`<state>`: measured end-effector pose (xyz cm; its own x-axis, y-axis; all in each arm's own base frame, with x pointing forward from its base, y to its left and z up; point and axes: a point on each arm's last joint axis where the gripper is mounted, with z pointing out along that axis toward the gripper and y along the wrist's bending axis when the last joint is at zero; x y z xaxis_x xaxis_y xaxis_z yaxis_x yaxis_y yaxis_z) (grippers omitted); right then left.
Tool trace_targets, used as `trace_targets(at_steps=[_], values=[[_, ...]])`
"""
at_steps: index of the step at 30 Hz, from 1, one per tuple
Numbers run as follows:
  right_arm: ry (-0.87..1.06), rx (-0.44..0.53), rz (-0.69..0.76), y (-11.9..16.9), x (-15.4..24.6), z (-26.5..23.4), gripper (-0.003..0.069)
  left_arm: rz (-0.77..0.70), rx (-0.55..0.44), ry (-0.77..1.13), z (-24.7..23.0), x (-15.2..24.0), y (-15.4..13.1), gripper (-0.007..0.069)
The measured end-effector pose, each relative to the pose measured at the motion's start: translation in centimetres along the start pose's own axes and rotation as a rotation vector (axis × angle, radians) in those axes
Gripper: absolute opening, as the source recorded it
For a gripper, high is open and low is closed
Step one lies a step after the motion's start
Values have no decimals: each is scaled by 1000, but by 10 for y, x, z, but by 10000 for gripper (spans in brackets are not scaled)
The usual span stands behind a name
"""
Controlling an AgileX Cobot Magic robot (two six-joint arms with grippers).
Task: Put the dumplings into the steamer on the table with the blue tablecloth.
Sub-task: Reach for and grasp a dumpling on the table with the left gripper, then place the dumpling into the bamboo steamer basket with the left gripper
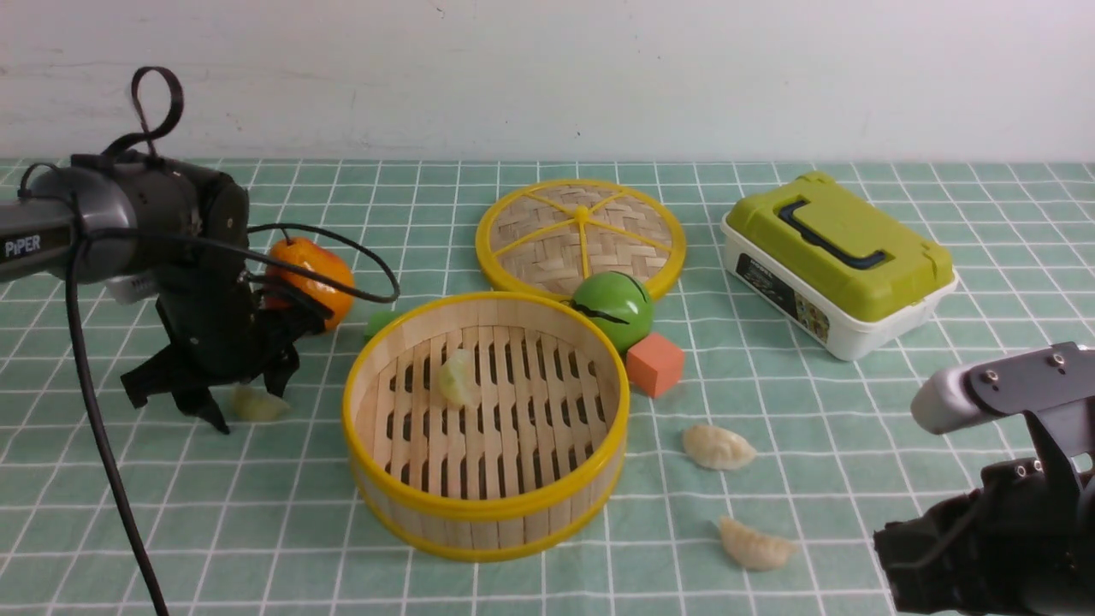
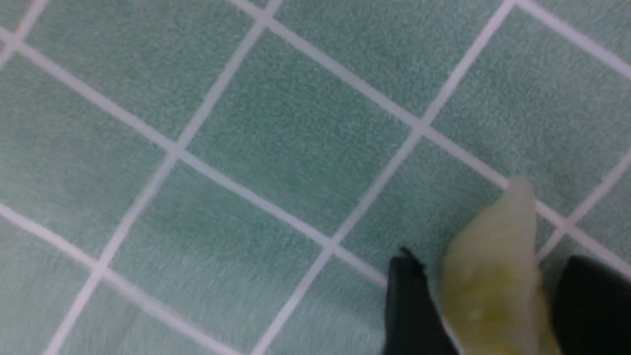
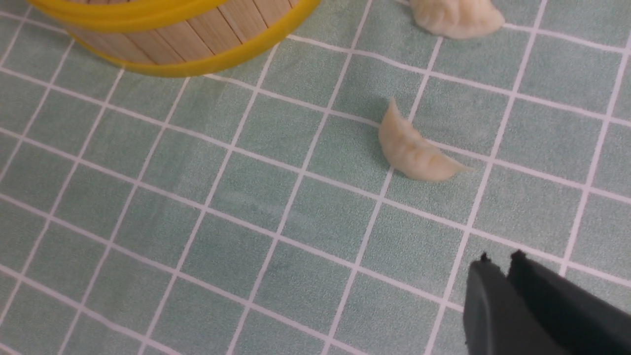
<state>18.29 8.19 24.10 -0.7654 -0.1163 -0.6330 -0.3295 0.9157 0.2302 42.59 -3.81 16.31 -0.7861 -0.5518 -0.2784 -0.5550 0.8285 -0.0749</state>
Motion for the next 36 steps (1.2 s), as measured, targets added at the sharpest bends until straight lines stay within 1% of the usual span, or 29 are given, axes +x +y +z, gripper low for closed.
trace_targets(at_steps=[1,2,3,4,7,10,11,12,13,15,18,20,25,29,31,32,36], values=[[0,0,0,0,0,0,57,15,4,1,0,0,0,337],[0,0,0,0,0,0,58,33,6,4,0,0,-1,275],[0,0,0,0,0,0,59,40,9,6,0,1,-1,253],[0,0,0,0,0,0,61,88,19,12,-2,1,-2,202],[0,0,0,0,0,0,63,149,60,27,-17,0,-6,209],[-1,0,0,0,0,0,65,271,161,-19,-59,1,-22,209],[-4,1,0,0,0,0,65,333,209,-47,-78,5,-31,209],[-4,1,0,0,0,0,65,347,218,-52,-82,6,-33,209],[-9,2,1,0,-1,0,67,464,298,-101,-112,16,-50,209],[-13,2,1,0,-1,0,69,561,367,-121,-131,34,-70,209],[-14,2,2,0,-1,0,72,695,415,-116,-133,69,-101,209],[-14,3,1,0,-1,0,73,750,410,-104,-121,84,-115,209],[-14,3,1,0,-1,0,76,862,343,-107,-71,114,-142,209],[-14,3,1,0,-1,0,76,872,328,-134,-59,117,-148,213],[-14,3,-3,0,-1,0,76,871,325,-141,-56,117,-149,245],[-14,3,-17,0,-1,0,76,873,318,-140,-53,118,-149,275],[-12,2,-56,0,-1,0,80,862,312,-147,-53,116,-149,351]])
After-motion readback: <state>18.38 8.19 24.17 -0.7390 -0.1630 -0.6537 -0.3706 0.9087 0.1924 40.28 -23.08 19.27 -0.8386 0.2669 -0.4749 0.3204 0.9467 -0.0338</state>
